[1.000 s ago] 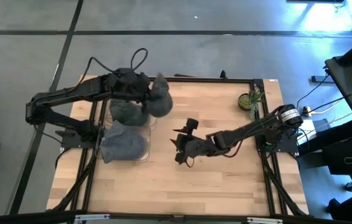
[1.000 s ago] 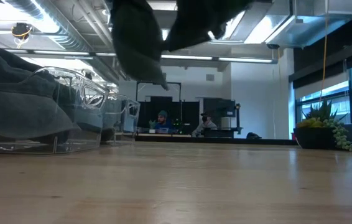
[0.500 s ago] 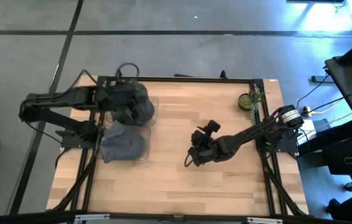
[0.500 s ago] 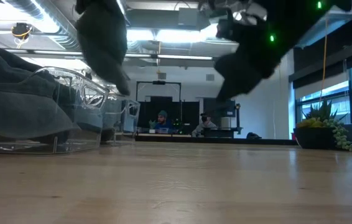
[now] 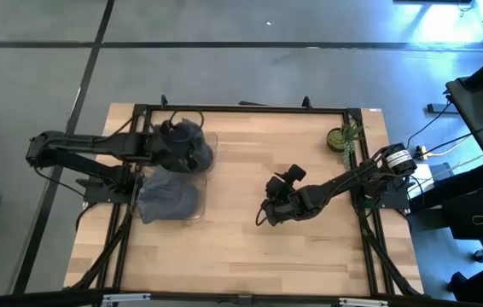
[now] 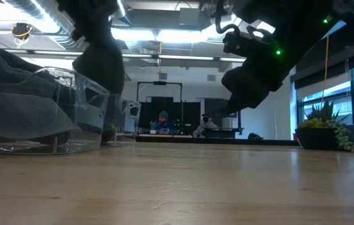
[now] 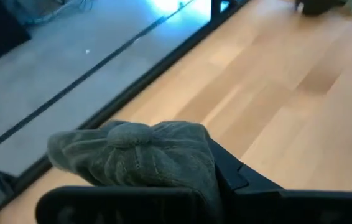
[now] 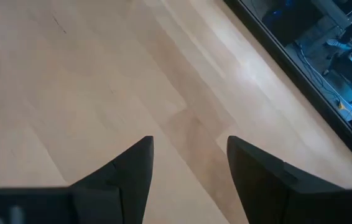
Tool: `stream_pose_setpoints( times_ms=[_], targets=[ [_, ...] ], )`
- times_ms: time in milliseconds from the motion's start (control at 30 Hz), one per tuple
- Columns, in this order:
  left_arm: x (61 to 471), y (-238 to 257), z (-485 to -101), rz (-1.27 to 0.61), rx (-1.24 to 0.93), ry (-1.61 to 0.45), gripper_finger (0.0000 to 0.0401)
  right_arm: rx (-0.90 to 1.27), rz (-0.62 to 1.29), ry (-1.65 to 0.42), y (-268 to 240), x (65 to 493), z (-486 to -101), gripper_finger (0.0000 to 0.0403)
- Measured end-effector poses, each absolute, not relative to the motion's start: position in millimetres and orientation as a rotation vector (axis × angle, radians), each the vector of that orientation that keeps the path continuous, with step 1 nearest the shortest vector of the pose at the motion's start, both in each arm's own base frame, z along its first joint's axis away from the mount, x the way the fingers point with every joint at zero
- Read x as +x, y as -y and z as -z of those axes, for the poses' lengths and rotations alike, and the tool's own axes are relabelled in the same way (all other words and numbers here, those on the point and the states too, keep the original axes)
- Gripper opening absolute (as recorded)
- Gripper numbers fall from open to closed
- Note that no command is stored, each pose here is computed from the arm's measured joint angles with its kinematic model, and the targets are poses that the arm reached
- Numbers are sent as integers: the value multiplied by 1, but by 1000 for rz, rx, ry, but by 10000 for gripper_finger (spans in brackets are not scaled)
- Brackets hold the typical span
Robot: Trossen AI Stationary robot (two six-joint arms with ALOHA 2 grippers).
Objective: Pick & Place hat
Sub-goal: Put the black cap into the top transparent bin
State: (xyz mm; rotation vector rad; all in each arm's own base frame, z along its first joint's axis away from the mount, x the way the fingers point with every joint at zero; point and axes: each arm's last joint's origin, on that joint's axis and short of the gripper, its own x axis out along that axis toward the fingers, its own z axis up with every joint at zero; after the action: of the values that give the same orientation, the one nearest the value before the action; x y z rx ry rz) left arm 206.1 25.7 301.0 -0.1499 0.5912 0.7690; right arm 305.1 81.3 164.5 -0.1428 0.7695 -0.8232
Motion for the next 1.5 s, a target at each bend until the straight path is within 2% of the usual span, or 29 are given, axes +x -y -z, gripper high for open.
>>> stream_pose_setpoints(
  times_ms=[233,367,700,1000,1100,1500],
  targets=[
    [200,-29,-270,-848,-174,-659,3,-145,823,-770,-81,305,-165,204],
    [192,-31,-265,-937,-125,-705,3,-145,824,-771,-81,305,-165,204],
    [174,-29,-255,-1042,-203,-830,16,-217,795,-803,-81,305,-165,204],
    [174,-28,-253,-932,-146,-932,19,-227,762,-833,-81,305,-164,204],
    [174,-26,-252,-897,-196,-947,21,-226,762,-833,-81,305,-164,204],
    [174,-28,-252,-891,-206,-959,37,-221,765,-830,-81,305,-164,204]
  ],
)
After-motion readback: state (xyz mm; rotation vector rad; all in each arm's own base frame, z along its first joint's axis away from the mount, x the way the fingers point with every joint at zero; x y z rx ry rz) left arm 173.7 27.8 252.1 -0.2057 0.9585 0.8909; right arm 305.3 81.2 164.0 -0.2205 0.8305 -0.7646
